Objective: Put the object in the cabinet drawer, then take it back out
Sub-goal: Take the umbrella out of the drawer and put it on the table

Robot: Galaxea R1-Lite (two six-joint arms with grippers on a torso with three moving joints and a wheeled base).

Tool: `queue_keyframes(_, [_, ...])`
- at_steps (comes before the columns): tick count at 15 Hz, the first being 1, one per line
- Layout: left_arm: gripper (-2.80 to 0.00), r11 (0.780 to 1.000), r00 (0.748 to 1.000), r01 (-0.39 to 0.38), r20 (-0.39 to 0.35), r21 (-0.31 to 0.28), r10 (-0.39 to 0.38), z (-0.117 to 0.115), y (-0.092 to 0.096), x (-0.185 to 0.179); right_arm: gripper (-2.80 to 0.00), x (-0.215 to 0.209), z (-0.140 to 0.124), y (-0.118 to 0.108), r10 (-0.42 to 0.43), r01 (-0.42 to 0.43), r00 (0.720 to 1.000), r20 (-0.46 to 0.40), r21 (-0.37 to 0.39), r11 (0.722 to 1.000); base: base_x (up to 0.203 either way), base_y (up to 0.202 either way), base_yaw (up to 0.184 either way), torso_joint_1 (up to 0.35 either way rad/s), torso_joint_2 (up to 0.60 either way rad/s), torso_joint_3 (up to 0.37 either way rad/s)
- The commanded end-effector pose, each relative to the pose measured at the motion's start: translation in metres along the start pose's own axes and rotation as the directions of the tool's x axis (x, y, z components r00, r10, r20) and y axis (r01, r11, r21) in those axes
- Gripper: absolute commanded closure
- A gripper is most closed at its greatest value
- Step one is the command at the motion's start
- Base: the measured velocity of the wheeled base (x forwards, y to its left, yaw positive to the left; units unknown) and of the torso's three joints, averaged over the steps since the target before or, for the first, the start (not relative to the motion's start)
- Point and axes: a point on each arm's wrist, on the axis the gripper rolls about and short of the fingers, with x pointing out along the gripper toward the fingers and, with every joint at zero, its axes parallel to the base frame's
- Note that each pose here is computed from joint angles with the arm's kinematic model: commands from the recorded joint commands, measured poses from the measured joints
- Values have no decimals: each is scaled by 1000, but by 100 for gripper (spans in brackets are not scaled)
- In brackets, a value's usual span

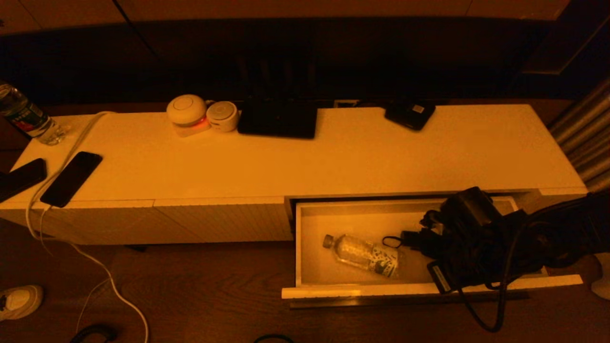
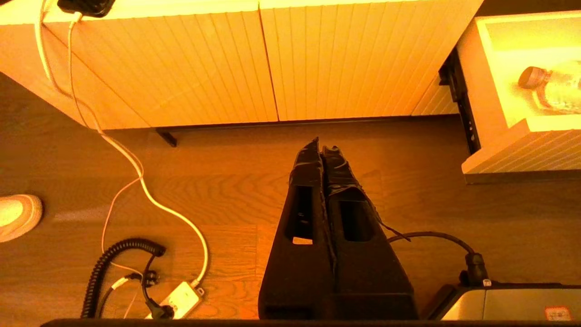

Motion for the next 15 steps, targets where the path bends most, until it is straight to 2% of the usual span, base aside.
queue_keyframes(1, [0, 1000, 1000, 0, -1, 0, 0, 0, 0, 0, 0, -14, 8, -3, -7, 5, 995, 96, 11, 1000, 0, 0, 0, 0, 0, 0])
queue_keyframes(3, [0, 1000, 1000, 0, -1, 0, 0, 0, 0, 0, 0, -30, 11, -6, -39, 42, 986, 165, -14, 999, 0, 0, 0, 0, 0, 0])
queue_keyframes(5, [0, 1000, 1000, 0, -1, 0, 0, 0, 0, 0, 0, -45, 8, -10, -55, 76, 978, 202, -94, 993, 0, 0, 0, 0, 0, 0])
queue_keyframes(7, [0, 1000, 1000, 0, -1, 0, 0, 0, 0, 0, 0, -56, 5, -24, -87, 140, 971, 222, -234, 962, 0, 0, 0, 0, 0, 0])
queue_keyframes(8, [0, 1000, 1000, 0, -1, 0, 0, 0, 0, 0, 0, -60, 3, -31, -103, 176, 968, 230, -322, 930, 0, 0, 0, 0, 0, 0])
queue_keyframes(9, [0, 1000, 1000, 0, -1, 0, 0, 0, 0, 0, 0, -65, 3, -41, -124, 218, 963, 239, -423, 880, 0, 0, 0, 0, 0, 0])
queue_keyframes(10, [0, 1000, 1000, 0, -1, 0, 0, 0, 0, 0, 0, -69, 3, -52, -150, 266, 957, 247, -545, 795, 0, 0, 0, 0, 0, 0])
queue_keyframes(11, [0, 1000, 1000, 0, -1, 0, 0, 0, 0, 0, 0, -74, 4, -63, -177, 303, 950, 256, -629, 716, 0, 0, 0, 0, 0, 0])
queue_keyframes(12, [0, 1000, 1000, 0, -1, 0, 0, 0, 0, 0, 0, -78, 6, -72, -196, 328, 944, 264, -714, 618, 0, 0, 0, 0, 0, 0])
queue_keyframes(13, [0, 1000, 1000, 0, -1, 0, 0, 0, 0, 0, 0, -82, 10, -80, -209, 338, 941, 267, -790, 511, 0, 0, 0, 0, 0, 0])
queue_keyframes(14, [0, 1000, 1000, 0, -1, 0, 0, 0, 0, 0, 0, -86, 12, -87, -211, 327, 943, 259, -843, 428, 0, 0, 0, 0, 0, 0])
queue_keyframes(15, [0, 1000, 1000, 0, -1, 0, 0, 0, 0, 0, 0, -87, 12, -91, -202, 289, 952, 228, -885, 364, 0, 0, 0, 0, 0, 0])
